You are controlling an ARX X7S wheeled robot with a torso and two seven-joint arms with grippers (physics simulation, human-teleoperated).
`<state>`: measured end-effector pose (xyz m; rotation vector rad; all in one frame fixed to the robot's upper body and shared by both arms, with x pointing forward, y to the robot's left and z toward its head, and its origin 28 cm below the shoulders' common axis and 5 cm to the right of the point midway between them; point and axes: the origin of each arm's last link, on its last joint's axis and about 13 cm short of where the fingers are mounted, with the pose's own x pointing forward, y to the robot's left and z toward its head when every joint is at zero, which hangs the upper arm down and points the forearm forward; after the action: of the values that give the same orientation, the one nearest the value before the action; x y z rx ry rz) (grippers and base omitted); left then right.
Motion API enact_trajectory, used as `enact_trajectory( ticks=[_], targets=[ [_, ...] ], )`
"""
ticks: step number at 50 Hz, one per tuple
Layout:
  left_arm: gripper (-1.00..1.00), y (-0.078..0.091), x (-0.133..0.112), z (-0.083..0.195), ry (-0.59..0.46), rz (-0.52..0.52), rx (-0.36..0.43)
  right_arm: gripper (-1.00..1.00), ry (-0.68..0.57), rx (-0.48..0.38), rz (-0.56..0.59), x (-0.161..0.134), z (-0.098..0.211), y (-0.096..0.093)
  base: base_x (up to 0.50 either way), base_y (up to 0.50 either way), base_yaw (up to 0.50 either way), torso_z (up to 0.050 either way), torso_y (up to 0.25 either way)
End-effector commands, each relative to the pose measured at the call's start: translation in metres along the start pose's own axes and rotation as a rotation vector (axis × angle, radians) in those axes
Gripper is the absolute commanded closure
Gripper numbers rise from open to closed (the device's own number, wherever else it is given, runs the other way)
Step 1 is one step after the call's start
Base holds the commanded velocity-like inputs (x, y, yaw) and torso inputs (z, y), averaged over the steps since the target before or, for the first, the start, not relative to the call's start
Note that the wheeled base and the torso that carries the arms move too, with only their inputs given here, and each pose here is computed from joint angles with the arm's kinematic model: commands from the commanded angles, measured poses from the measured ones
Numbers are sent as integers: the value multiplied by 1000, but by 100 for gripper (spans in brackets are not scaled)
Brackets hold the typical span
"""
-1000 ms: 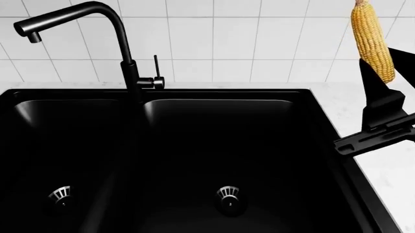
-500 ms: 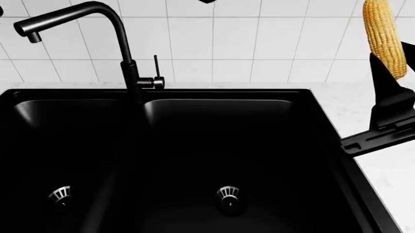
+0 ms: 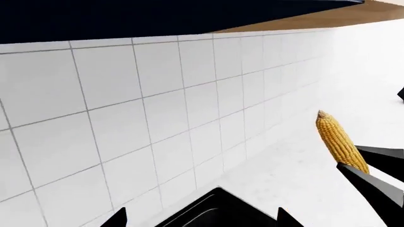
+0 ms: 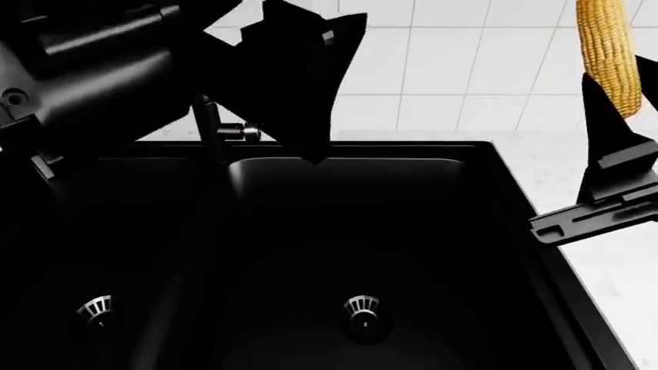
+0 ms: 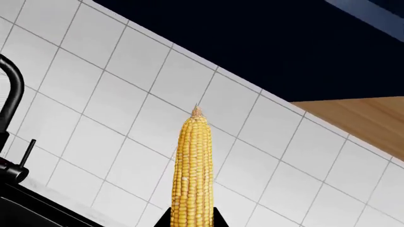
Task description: Pick the corn, radish from the counter and place them in the cabinet. Then close the cabinet.
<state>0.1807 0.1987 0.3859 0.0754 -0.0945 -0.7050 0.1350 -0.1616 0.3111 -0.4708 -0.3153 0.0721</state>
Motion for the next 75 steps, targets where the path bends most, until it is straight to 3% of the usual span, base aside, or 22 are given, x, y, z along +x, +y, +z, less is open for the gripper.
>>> enact_trajectory(
  ticks=[1,10,22,25,36,48,75],
  targets=[
    [-100,2,-9,-15,4,88,-6,100,-60,49,-15,3,3,9,0,0,0,0,0],
    [-100,-3,-12,-24,26,65,13,100,-99,100,-30,15,14,16,0,0,0,1,0],
    [-100,-4,-12,-24,29,58,15,100,-108,96,-27,18,21,17,0,0,0,0,0],
    [-100,-3,-11,-25,27,60,7,100,-158,46,-57,20,31,13,0,0,0,0,0],
    [-100,-3,-11,-25,22,61,7,100,-250,40,-127,26,59,-3,0,0,0,0,1],
    [-100,-1,-10,-24,21,75,4,100,-319,48,-107,31,81,-9,0,0,0,0,0],
    [-100,-3,-10,-22,23,62,10,100,-320,22,-83,88,144,-40,0,0,0,0,0]
  ],
)
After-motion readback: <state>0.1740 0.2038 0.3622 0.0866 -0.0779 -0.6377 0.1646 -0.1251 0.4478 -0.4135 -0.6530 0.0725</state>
